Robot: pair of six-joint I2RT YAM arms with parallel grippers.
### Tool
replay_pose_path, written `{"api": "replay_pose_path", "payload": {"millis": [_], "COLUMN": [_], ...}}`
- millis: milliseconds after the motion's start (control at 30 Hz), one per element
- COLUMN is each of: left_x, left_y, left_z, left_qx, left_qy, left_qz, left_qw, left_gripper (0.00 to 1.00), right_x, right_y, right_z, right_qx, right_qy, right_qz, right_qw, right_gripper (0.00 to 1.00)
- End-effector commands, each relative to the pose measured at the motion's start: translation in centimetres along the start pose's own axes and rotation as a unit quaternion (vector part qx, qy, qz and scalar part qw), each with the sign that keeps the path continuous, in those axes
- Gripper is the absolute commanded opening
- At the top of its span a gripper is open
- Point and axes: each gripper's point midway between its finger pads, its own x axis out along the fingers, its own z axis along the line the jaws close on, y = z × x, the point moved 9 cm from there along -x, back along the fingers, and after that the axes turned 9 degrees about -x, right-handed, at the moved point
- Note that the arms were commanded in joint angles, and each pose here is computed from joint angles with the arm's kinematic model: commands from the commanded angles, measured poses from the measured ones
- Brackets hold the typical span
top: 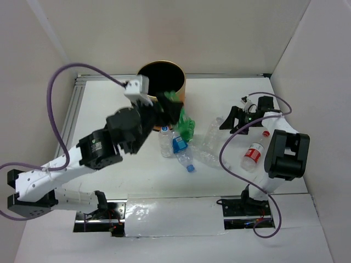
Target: Put the plastic bottles in the bin
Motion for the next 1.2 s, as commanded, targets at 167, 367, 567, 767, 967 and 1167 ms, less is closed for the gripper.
{"api": "replay_pose_path", "payload": {"millis": [167,367,567,767,967,1167], "left_x": [13.0,19.7,22.8,22.7,17.9,9.6], "left_y": [-14.2,-15.2,-13.4,-11.6,-11.4,-5.9], "left_z": [5.1,12.1,16.7,17.4,11.7,9.1], "left_qx": [0.081,0.102,0.111,0.122,0.163,0.187], "left_qy": [-0.186,-0.306,-0.338,-0.32,-0.267,-0.189], "left_qz": [-0.319,-0.316,-0.249,-0.198,-0.207,-0.14], "left_qw": [0.926,0.892,0.901,0.918,0.927,0.954], "left_gripper": [0.0,0.1,0.43,1.0,1.0,1.0], "right_x": [0.8,2.2,5.1,8.1,9.9,9.1], "right_y": [0.1,-0.2,-0.8,-1.4,-1.3,-0.8], "right_z": [0.1,-1.3,-2.5,-2.1,-2.6,-3.7], "right_qx": [0.063,0.101,0.123,0.117,0.123,0.13], "right_qy": [-0.048,-0.03,-0.022,-0.018,0.016,0.05], "right_qz": [0.011,0.012,0.033,0.049,0.064,0.063], "right_qw": [0.997,0.994,0.992,0.992,0.99,0.988], "right_gripper": [0.94,0.94,0.94,0.94,0.92,0.3]}}
